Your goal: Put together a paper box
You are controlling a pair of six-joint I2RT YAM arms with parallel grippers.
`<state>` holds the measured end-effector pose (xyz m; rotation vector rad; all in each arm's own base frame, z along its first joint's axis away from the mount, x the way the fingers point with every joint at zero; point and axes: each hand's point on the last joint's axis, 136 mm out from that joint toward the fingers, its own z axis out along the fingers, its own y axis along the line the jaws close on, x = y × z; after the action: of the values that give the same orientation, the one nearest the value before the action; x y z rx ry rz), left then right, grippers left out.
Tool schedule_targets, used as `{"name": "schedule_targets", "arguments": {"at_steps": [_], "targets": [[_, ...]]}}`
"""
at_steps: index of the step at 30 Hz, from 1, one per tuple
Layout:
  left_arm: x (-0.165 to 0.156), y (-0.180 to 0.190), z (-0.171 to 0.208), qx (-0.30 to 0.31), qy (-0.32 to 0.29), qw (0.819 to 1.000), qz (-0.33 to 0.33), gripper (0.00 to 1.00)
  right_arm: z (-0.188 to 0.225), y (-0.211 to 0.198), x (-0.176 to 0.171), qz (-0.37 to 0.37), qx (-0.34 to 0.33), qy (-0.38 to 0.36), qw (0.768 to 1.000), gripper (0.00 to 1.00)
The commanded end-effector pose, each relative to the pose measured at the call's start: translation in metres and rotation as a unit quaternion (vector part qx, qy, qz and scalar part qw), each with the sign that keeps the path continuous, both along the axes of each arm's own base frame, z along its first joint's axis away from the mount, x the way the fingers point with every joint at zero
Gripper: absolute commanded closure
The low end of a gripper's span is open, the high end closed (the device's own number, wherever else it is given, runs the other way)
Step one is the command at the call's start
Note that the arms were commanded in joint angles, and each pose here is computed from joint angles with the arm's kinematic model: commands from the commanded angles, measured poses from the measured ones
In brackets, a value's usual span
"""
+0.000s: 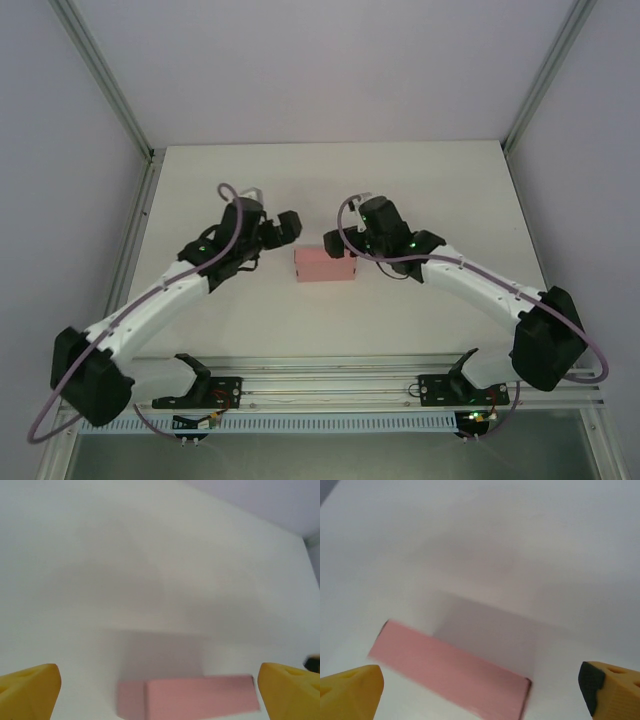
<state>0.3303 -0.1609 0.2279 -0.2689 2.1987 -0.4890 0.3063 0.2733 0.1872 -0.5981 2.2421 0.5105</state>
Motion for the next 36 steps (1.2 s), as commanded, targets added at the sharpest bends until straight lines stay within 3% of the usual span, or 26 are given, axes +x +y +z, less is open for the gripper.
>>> {"name": "schedule_targets", "arguments": {"at_steps": [1,4,13,18,21,23,24,27,30,34,36], "targets": [[-0.015,0.083,-0.023,0.09,0.031,0.989,0.115,0.0,0.008,0.038,-0.045,0.311,-0.048,-0.101,0.944,0.0],[-0.03,0.112,-0.042,0.075,0.048,0.984,0.155,0.0,-0.012,0.04,-0.054,0.419,-0.112,-0.13,0.892,0.0],[-0.063,0.142,-0.069,0.097,0.07,0.973,0.197,0.0,-0.066,0.057,-0.017,0.494,-0.257,-0.056,0.829,0.0],[-0.067,0.145,-0.065,0.104,0.068,0.973,0.196,0.0,-0.087,0.059,-0.013,0.518,-0.282,-0.026,0.807,0.02],[-0.068,0.146,-0.062,0.102,0.061,0.973,0.197,0.0,-0.096,0.058,-0.007,0.511,-0.301,-0.019,0.805,0.16],[-0.068,0.146,-0.061,0.099,0.057,0.974,0.197,0.0,-0.097,0.056,-0.001,0.496,-0.313,-0.026,0.809,0.35],[-0.068,0.146,-0.059,0.097,0.055,0.974,0.197,0.0,-0.094,0.055,0.002,0.488,-0.316,-0.034,0.813,0.39],[-0.071,0.148,-0.055,0.098,0.049,0.974,0.201,0.0,-0.078,0.049,0.016,0.444,-0.344,-0.083,0.823,0.5],[-0.074,0.151,-0.052,0.096,0.041,0.973,0.206,0.0,-0.062,0.031,0.043,0.374,-0.411,-0.164,0.815,0.65],[-0.077,0.154,-0.053,0.092,0.032,0.972,0.212,0.0,-0.061,0.013,0.066,0.309,-0.479,-0.262,0.778,0.6],[-0.077,0.154,-0.053,0.089,0.028,0.972,0.214,0.0,-0.064,0.017,0.072,0.286,-0.482,-0.302,0.771,0.6]]}}
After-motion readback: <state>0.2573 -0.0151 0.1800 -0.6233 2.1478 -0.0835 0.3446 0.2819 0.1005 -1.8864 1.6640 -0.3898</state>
